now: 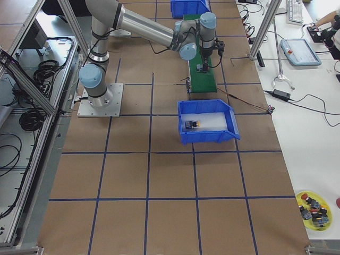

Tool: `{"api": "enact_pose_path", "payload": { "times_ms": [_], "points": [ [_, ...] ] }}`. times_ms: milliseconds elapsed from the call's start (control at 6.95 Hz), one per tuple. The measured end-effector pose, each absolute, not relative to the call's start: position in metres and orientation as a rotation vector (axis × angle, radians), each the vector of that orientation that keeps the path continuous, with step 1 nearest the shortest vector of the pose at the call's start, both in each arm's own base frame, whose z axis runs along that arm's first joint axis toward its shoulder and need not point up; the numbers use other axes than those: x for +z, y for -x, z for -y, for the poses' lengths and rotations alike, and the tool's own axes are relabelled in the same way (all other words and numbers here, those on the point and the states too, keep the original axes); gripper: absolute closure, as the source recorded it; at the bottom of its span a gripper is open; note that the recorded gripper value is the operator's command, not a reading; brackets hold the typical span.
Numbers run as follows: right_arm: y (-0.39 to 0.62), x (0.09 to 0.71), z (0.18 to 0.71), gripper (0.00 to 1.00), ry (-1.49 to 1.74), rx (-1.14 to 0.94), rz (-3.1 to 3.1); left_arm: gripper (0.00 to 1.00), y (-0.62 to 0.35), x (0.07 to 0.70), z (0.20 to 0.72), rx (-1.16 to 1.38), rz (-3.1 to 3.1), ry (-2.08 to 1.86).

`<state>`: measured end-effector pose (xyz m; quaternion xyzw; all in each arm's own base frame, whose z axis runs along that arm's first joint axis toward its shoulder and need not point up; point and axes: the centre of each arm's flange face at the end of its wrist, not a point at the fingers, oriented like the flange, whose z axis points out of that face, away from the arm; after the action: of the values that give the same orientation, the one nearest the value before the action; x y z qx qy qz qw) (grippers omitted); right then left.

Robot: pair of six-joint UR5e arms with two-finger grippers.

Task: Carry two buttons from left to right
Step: 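Lower the right gripper onto the red button on the belt and grasp, then carry the red button into the blue bin with the right gripper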

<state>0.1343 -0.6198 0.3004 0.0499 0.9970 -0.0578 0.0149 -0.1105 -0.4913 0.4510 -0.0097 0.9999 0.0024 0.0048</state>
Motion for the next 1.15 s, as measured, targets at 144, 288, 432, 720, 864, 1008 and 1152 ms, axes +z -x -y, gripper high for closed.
{"api": "enact_pose_path", "payload": {
  "times_ms": [144,288,432,720,864,1008,1152],
  "points": [
    [-0.137,0.297,0.621,0.03,-0.154,-0.174,-3.101,0.00,0.111,0.451,0.491,0.007,-3.132,0.030],
    [-0.137,0.292,0.622,0.03,-0.155,-0.162,-3.098,0.00,0.111,0.451,0.491,0.007,-3.132,0.031],
    [-0.138,0.286,0.622,0.03,-0.154,-0.146,-3.098,0.00,0.111,0.451,0.491,0.007,-3.132,0.031],
    [-0.139,0.267,0.625,0.29,-0.153,-0.099,-3.100,0.00,0.111,0.451,0.491,0.007,-3.132,0.032],
    [-0.139,0.259,0.625,0.54,-0.152,-0.075,-3.103,0.00,0.111,0.451,0.491,0.008,-3.132,0.033],
    [-0.138,0.253,0.625,0.77,-0.151,-0.053,-3.107,0.00,0.111,0.451,0.491,0.009,-3.132,0.033],
    [-0.137,0.252,0.625,0.91,-0.148,-0.045,-3.109,0.00,0.111,0.451,0.491,0.008,-3.132,0.032]
  ]
}}
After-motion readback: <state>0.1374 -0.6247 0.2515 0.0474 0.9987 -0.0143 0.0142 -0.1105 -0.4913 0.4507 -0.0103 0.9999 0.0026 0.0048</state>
